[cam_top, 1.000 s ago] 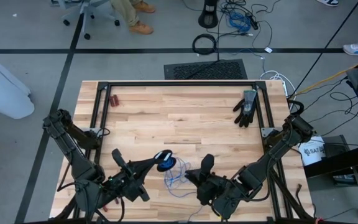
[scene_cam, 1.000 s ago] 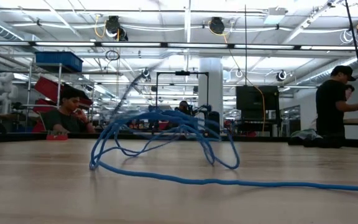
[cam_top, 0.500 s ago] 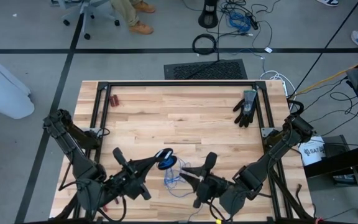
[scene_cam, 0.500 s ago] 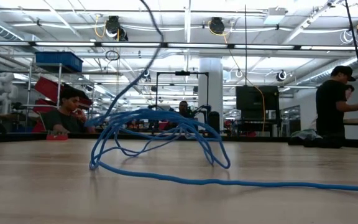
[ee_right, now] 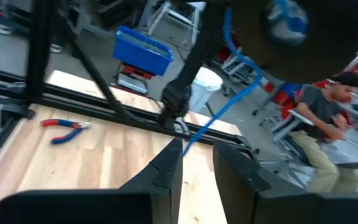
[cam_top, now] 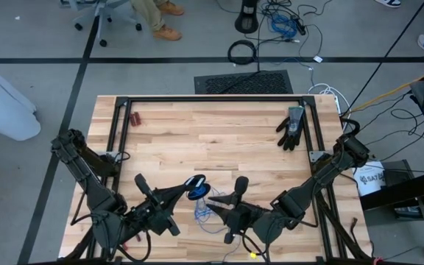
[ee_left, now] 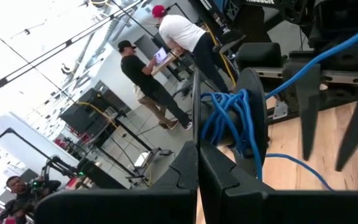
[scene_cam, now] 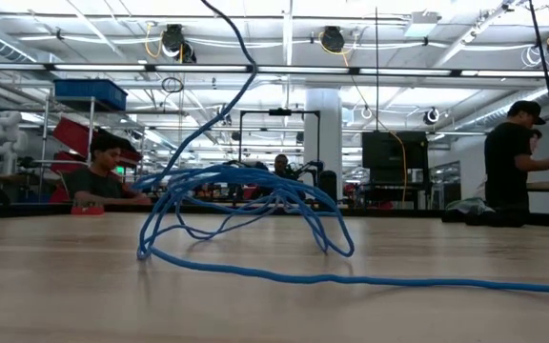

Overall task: Coil cords
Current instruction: Uncoil the blue wire from the spool

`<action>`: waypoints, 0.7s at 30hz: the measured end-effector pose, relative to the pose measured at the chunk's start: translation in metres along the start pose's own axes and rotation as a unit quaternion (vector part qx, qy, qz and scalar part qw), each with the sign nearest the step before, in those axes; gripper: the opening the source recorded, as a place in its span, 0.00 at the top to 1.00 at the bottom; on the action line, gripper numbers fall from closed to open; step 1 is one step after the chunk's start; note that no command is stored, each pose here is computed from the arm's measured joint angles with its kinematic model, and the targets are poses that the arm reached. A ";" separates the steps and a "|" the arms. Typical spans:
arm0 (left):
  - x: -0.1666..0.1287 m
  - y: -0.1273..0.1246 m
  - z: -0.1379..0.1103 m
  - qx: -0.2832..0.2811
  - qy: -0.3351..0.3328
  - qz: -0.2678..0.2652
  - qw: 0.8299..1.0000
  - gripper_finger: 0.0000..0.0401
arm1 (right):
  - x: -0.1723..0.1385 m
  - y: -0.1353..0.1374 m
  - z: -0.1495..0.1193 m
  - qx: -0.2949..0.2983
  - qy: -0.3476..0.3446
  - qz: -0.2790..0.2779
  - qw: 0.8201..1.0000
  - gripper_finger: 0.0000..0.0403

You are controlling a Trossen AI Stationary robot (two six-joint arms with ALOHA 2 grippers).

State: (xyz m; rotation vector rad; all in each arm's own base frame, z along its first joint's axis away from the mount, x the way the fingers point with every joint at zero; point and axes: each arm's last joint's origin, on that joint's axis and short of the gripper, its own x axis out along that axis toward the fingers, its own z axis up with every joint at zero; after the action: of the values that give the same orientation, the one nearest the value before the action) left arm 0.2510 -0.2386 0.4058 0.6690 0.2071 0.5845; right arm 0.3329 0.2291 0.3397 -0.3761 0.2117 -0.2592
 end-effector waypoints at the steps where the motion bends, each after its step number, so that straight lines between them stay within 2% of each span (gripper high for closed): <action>1: 0.000 0.000 0.000 0.000 0.000 0.000 1.000 1.00 | 0.000 0.000 0.000 0.001 -0.001 0.006 1.000 0.81; 5: 0.000 0.000 0.000 0.000 0.000 -0.001 1.000 1.00 | 0.000 0.001 0.000 0.004 -0.003 0.014 1.000 0.79; 16: 0.000 0.000 0.000 0.000 -0.003 -0.003 1.000 1.00 | 0.009 -0.005 -0.001 0.019 -0.003 0.026 0.999 0.55; 21: 0.000 0.000 0.000 -0.001 -0.003 -0.003 1.000 1.00 | 0.016 -0.008 -0.003 0.022 -0.003 0.045 0.999 0.52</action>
State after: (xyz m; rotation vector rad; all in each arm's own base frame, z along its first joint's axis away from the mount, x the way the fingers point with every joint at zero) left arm 0.2511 -0.2389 0.4059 0.6679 0.2032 0.5763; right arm 0.3460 0.2161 0.3378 -0.3217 0.2165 -0.1734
